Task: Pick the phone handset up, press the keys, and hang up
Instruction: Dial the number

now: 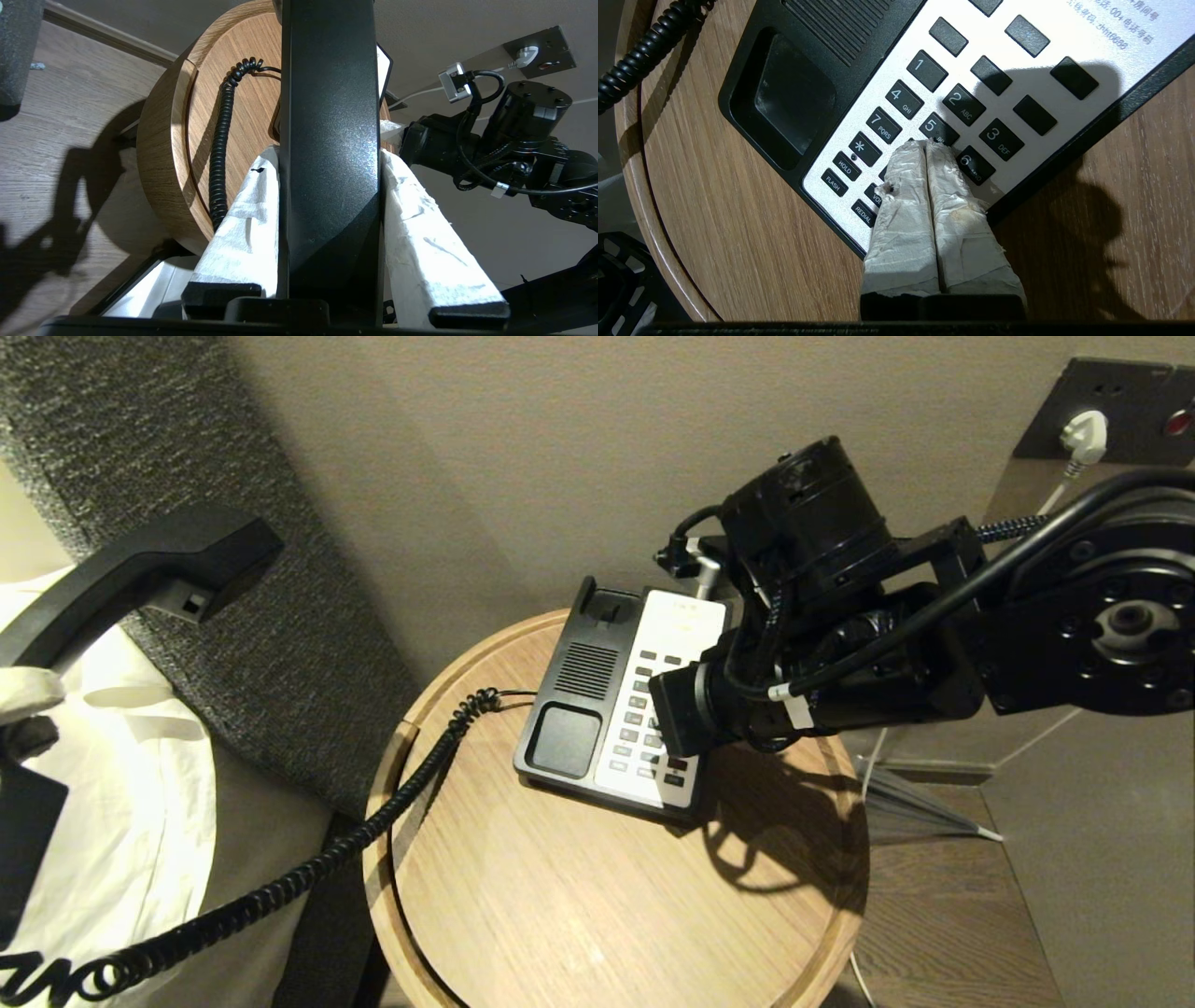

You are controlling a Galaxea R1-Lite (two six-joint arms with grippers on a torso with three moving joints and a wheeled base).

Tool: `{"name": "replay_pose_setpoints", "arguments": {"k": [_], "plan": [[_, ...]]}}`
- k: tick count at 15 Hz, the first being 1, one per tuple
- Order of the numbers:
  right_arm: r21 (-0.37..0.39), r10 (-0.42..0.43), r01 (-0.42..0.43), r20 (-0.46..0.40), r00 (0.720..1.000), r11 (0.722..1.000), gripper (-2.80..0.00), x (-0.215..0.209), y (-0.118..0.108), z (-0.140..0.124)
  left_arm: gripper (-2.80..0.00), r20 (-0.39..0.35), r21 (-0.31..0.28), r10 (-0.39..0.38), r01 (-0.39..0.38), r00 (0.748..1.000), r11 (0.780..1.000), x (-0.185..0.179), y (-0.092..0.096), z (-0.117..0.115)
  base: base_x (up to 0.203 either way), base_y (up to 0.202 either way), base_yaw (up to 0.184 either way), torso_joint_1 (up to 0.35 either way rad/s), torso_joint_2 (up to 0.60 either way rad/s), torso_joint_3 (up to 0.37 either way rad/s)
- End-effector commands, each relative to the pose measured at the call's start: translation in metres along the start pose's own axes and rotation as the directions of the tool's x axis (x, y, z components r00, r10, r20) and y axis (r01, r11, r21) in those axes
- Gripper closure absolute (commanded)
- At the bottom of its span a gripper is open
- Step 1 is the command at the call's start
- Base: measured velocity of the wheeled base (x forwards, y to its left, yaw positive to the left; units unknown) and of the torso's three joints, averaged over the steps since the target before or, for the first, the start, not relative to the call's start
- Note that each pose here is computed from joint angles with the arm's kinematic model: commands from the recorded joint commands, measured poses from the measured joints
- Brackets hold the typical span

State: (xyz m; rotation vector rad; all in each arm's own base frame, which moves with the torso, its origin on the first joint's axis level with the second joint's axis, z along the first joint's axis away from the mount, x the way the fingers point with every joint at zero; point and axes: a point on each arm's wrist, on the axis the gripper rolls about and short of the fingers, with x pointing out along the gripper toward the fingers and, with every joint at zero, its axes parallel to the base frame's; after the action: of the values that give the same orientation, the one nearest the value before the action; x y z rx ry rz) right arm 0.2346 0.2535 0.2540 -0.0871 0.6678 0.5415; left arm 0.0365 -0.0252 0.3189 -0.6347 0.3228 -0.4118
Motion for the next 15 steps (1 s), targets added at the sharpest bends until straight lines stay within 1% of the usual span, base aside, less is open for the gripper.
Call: {"name": "replay_pose_setpoints", "arguments": {"k": [1, 15], "plan": [[0.001, -0.003, 0.003, -0.005, 1.0, 1.0, 0.0, 0.0019, 0.0002, -0.0007, 0.0, -0.001, -0.004, 0.003, -0.003, 1.0, 1.0, 0.0001, 0.0002, -0.0002, 0.0, 0.0, 0.0, 0.0, 0.0, 0.0], [-0.013, -0.013, 0.012, -0.035, 0.999, 1.0, 0.0, 0.0103, 0.0, -0.0073, 0.0, 0.004, -0.006, -0.003, 0.003, 1.0, 1.0, -0.0023, 0.0007, 0.0001, 0.0, 0.0, 0.0, 0.0, 0.0, 0.0]]}}
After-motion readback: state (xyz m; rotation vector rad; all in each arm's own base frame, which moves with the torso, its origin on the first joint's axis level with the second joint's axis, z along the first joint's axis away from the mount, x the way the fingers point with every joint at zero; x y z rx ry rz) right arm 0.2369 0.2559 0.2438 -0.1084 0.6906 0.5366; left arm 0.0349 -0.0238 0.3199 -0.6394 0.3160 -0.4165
